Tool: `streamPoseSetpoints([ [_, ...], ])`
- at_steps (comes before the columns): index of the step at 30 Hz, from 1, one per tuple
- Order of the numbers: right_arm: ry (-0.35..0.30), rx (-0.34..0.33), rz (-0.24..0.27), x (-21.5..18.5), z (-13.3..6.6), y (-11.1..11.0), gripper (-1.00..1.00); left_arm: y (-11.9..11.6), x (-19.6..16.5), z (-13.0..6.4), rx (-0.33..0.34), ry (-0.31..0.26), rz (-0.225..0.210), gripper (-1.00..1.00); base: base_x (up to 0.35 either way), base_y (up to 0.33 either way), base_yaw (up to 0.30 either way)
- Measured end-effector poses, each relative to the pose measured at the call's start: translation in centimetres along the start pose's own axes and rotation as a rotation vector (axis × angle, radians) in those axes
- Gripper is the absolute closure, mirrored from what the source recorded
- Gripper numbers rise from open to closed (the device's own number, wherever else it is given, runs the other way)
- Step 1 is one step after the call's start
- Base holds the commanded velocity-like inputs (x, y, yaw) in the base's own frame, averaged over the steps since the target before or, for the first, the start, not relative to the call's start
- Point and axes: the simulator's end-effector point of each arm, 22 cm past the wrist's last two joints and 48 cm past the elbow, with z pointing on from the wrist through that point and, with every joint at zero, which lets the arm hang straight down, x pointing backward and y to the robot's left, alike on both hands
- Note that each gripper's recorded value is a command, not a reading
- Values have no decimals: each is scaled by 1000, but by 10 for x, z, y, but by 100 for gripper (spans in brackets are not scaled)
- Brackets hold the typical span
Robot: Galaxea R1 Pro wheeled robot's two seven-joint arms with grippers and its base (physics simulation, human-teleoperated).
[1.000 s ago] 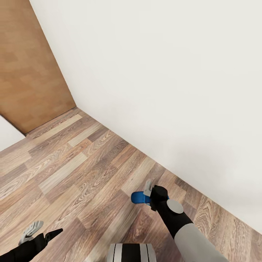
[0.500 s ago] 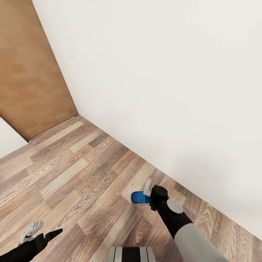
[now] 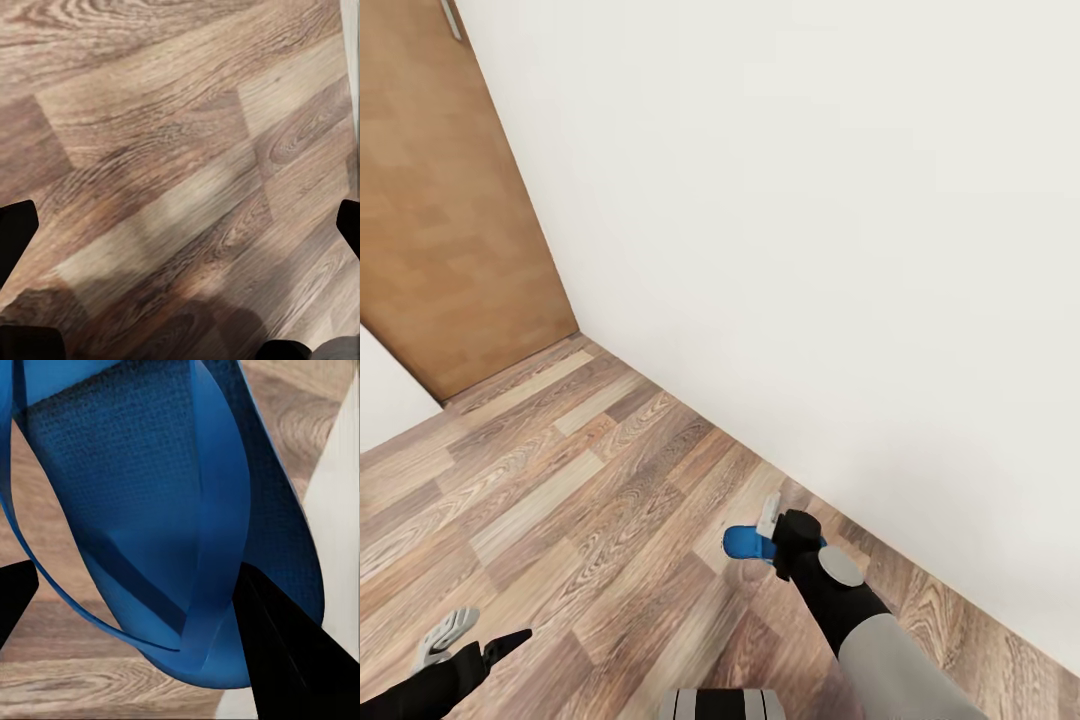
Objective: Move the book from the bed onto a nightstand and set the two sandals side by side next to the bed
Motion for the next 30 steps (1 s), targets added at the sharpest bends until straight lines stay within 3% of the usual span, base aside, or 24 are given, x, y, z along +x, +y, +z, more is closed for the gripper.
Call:
streamPoseSetpoints([
  [3, 13, -13, 67, 7, -4, -3, 100, -3, -3, -3, 6, -10, 5, -100, 0, 0, 0],
  [8, -27, -90, 244, 14, -8, -2, 100, -7, -7, -7, 14, -26, 12, -100, 0, 0, 0],
  [17, 9, -133, 453, 40, -17, -8, 100, -14, -13, -14, 15, -47, 42, -100, 0, 0, 0],
  [25, 90, -167, 588, 61, -30, -3, 100, -20, -19, -22, 21, -69, 61, -100, 0, 0, 0],
  [30, 62, -251, 687, 49, -42, 10, 100, -25, -22, -27, 30, -83, 70, -100, 0, 0, 0],
])
